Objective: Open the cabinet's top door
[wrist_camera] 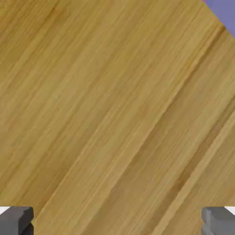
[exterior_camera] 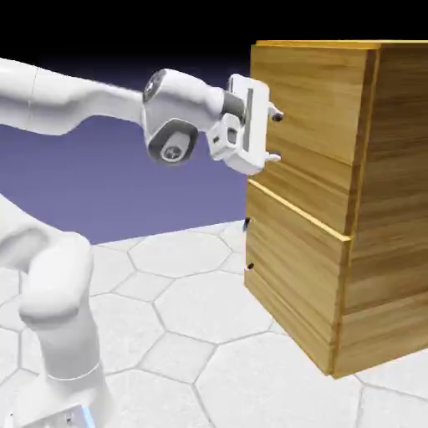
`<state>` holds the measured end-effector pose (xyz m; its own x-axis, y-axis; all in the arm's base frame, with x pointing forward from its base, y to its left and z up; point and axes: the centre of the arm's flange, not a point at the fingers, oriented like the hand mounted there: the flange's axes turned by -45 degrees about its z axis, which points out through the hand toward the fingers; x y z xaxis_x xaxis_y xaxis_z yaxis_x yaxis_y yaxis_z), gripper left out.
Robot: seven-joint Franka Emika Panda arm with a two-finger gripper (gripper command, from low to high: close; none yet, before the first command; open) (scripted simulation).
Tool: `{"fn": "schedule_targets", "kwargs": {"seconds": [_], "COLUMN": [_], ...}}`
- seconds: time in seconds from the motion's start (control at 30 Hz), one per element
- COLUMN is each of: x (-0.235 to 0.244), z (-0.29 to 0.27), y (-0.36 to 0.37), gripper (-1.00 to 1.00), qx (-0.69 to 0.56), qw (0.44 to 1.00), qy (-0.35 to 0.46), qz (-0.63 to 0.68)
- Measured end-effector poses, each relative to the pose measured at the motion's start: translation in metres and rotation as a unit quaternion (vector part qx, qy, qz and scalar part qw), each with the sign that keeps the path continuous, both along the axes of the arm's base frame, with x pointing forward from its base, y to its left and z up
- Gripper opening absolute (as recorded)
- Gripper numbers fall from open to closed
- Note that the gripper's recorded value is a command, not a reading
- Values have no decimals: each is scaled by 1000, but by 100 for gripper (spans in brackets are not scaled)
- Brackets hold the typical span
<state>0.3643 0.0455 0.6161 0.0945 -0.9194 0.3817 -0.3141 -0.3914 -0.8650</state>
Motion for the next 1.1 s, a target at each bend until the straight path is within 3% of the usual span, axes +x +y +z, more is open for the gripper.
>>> {"fn": "schedule_targets", "kwargs": {"seconds": [0.23, 0.47, 0.73, 1.07, 1.1], "x": [-16, -26, -24, 0, 0], "z": [31, 38, 14, -63, -63], "y": [39, 87, 146, 210, 210], "gripper": [0, 0, 0, 0, 0], "qx": [212, 416, 622, 822, 822], "qw": [972, 895, 760, 538, 538], "qy": [-77, -130, -150, -125, -125], "qz": [-62, -94, -111, -140, -140]}}
